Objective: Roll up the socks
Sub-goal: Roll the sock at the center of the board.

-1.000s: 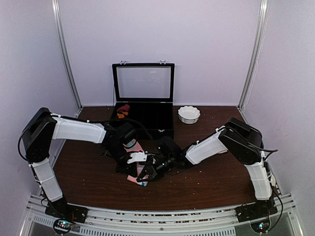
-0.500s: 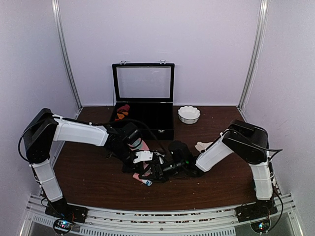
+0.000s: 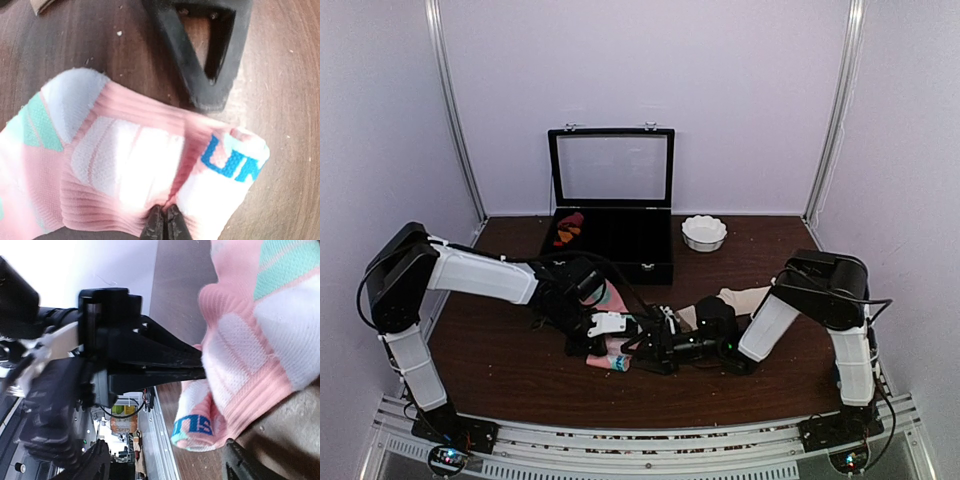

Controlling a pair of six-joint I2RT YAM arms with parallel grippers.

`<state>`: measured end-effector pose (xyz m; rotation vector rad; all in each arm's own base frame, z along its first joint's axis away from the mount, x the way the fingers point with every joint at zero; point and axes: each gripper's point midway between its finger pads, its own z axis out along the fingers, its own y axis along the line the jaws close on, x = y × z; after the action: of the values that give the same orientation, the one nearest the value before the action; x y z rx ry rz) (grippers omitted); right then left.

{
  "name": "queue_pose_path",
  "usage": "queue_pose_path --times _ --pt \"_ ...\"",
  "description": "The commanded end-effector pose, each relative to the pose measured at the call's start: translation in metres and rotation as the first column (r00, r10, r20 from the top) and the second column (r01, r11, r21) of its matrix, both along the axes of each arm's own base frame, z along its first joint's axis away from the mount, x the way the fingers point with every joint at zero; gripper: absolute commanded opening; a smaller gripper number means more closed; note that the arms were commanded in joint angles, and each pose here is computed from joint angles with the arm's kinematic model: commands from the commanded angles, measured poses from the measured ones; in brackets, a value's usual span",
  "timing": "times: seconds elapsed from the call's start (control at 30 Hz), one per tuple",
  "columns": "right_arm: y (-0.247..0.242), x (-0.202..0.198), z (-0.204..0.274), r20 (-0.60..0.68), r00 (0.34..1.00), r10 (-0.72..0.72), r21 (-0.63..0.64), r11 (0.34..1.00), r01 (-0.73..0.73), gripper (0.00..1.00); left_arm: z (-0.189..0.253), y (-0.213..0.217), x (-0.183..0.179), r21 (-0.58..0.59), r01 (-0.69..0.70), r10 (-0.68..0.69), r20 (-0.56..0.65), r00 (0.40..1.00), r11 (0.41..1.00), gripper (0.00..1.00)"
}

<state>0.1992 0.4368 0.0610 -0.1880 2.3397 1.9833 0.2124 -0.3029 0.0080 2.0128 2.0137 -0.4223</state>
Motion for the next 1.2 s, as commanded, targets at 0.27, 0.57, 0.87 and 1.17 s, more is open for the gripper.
queue_pose_path --times 0.27,0.57,0.87,1.17 --pt "-0.046 -0.017 -0.007 0.121 0.989 -0.090 -0.088 0.991 0.101 0.78 -0.056 0.100 -0.052 0.456 0.046 0.035 -0.169 0.985 0.889 0.06" --pt "-0.075 -0.044 -0.012 0.471 0.881 0.039 -0.389 0.906 0.167 0.75 -0.052 0.091 -0.059 0.441 0.060 0.055 -0.244 0.968 0.895 0.06" --pt "-0.077 -0.045 0.071 0.817 0.312 0.486 -0.575 0.637 0.513 0.99 -0.044 0.076 -0.060 0.404 0.076 0.066 -0.328 0.942 0.912 0.06" --pt "-0.106 -0.014 0.102 0.927 0.205 0.314 -0.365 0.625 0.690 1.00 -0.038 0.063 -0.060 0.363 0.070 0.092 -0.410 0.907 0.929 0.07"
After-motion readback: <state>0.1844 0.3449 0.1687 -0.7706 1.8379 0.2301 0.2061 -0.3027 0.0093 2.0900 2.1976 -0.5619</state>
